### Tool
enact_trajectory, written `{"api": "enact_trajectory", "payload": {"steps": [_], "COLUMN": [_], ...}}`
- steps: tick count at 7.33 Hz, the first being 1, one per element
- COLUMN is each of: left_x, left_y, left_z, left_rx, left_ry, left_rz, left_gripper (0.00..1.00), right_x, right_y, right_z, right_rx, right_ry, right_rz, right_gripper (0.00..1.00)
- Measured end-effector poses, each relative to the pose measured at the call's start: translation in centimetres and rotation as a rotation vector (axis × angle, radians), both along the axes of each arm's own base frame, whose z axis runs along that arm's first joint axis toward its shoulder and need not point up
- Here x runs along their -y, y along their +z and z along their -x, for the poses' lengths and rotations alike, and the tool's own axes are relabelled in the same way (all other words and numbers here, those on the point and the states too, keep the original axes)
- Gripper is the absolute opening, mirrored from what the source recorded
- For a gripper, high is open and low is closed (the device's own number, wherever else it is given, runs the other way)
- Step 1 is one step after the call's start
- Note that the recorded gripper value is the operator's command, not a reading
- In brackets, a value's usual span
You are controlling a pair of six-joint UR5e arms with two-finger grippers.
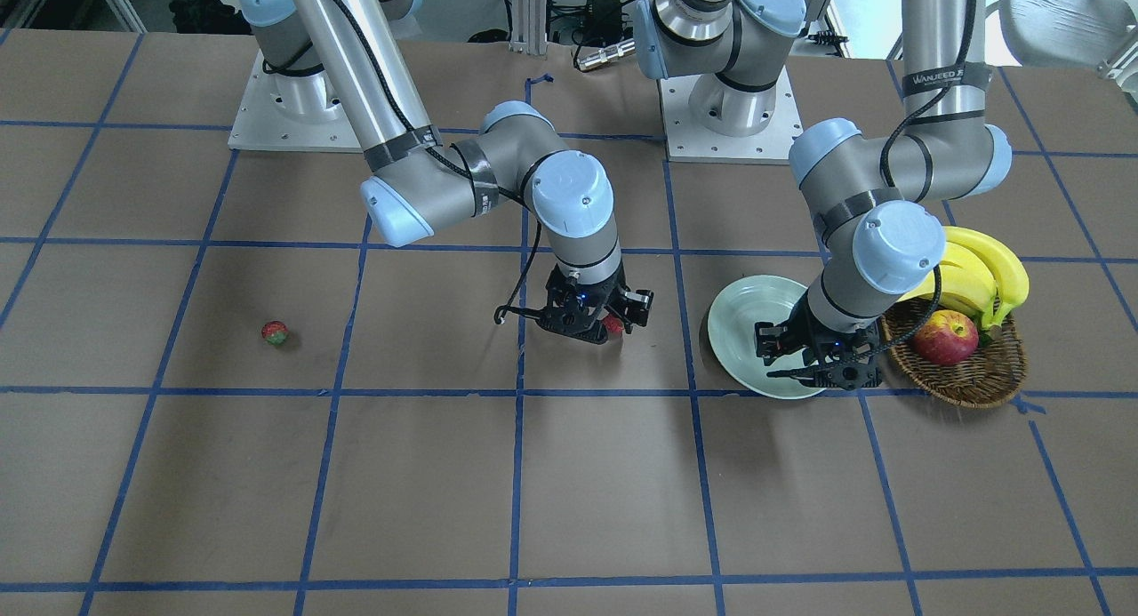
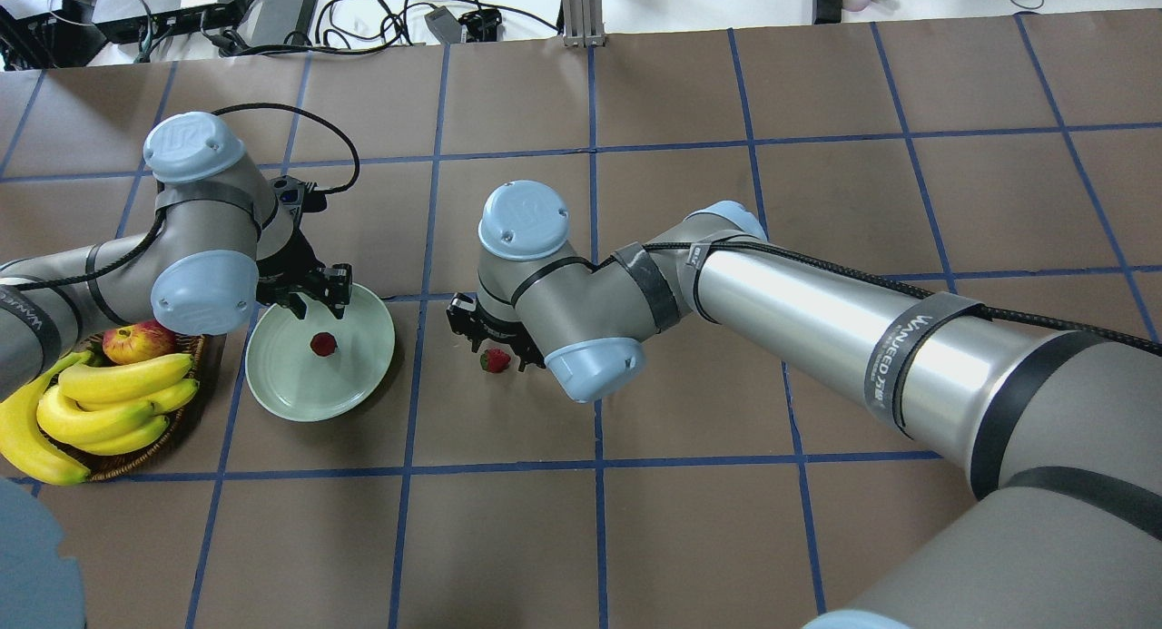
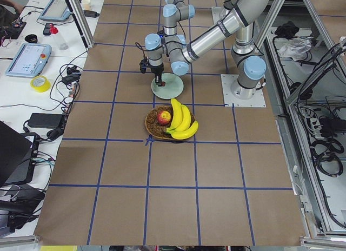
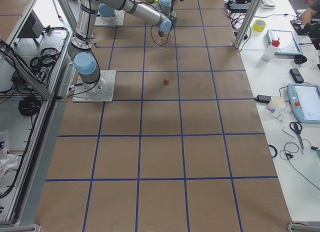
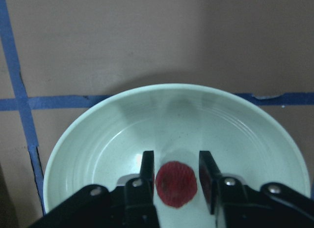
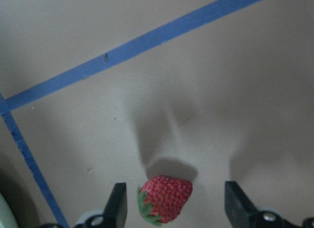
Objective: Collect all strawberries into plate
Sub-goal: 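Drop the strawberry on the plate with the left gripper while the right sets one centrally, then move the right gripper to the last strawberry while the left gripper reaches the centre strawberry, then grasp the centre strawberry with the left gripper while the right grasps the last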
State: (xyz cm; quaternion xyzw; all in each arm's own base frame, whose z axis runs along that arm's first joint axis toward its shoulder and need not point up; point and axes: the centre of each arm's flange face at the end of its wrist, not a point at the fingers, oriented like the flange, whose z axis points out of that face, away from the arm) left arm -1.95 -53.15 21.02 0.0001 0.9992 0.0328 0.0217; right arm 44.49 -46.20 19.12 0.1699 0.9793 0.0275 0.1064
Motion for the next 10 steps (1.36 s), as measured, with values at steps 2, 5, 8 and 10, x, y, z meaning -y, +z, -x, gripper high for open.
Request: {"api": "enact_trajectory", "payload": {"steps": [2,5,8,10], "left_x": [0.2,-1.4,-4.5,-5.2], "left_y": [2.9,5.5,1.7,-1.1], "left_z": [1.9,13.0,21.4,21.8], "left_rx": [-0.01,-0.083,-0.085,-0.071], "left_ry": [0.003,-0.02,-0.028,-0.015], "left_rz": [0.043,0.096,0.026,-0.016], "left_gripper": [0.97,0.97,0.85,0.85], "right_x": [2.0,3.5,3.3,2.0], "right_y": [3.2,5.3,2.8,0.5], "right_z": [6.6,22.6,37.3,41.4], "right_rx": [-0.027,-0.147,-0.22,-0.222], "right_ry": [0.031,0.186,0.379,0.414], "right_rz": [0.033,0.065,0.024,0.034], "right_gripper": [0.97,0.93,0.89,0.84]}}
